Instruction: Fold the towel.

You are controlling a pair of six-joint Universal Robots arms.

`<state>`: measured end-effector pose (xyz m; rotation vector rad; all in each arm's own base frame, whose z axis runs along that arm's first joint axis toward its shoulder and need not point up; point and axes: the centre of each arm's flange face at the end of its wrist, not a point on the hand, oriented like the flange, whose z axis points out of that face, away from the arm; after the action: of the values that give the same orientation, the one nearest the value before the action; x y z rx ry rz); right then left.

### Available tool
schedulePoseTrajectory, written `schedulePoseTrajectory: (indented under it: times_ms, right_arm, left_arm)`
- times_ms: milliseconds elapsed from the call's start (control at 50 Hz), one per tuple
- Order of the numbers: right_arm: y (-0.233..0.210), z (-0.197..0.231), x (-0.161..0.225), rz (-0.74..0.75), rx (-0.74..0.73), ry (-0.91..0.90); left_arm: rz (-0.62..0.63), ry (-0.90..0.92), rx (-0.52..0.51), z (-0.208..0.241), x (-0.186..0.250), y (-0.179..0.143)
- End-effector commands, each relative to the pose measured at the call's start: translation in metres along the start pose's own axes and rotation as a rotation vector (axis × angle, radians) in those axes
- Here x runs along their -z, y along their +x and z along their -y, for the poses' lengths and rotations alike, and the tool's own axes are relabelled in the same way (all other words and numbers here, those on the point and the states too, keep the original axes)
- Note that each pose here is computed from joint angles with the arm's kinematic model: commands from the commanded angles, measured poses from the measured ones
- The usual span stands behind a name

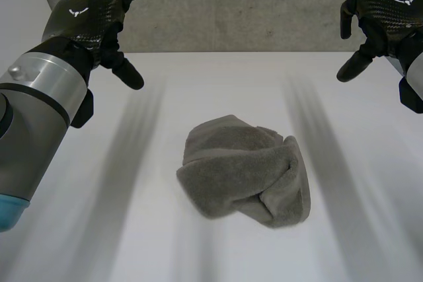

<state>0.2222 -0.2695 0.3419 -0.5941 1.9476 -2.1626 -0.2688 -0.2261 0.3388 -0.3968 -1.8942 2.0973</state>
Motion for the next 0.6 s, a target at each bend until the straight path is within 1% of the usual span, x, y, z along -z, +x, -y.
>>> schedulePoseTrajectory:
  times_ms: [20,140,220,380,600]
  right_arm:
    - [-0.0005,-0.0006,0.0,0.003,0.0,-0.001]
    - [-0.0024,-0.0042,0.0004,0.018,-0.013,-0.005]
    - [-0.001,0.0017,-0.0003,0.014,-0.045,-0.003]
    - [-0.001,-0.0011,-0.001,0.04,-0.055,-0.024]
    - [0.0,-0.0008,-0.0006,0.032,-0.056,-0.023]
  left_arm:
    - [0.0,0.003,0.001,0.0007,0.0002,-0.0001]
    - [0.001,0.003,0.003,0.0003,0.0016,0.0]
    - [0.001,0.003,-0.002,0.0012,0.0012,0.0]
    - [-0.003,-0.002,0.003,-0.0008,0.0023,0.0015]
    - [-0.003,-0.006,0.001,-0.0028,0.0013,0.0016]
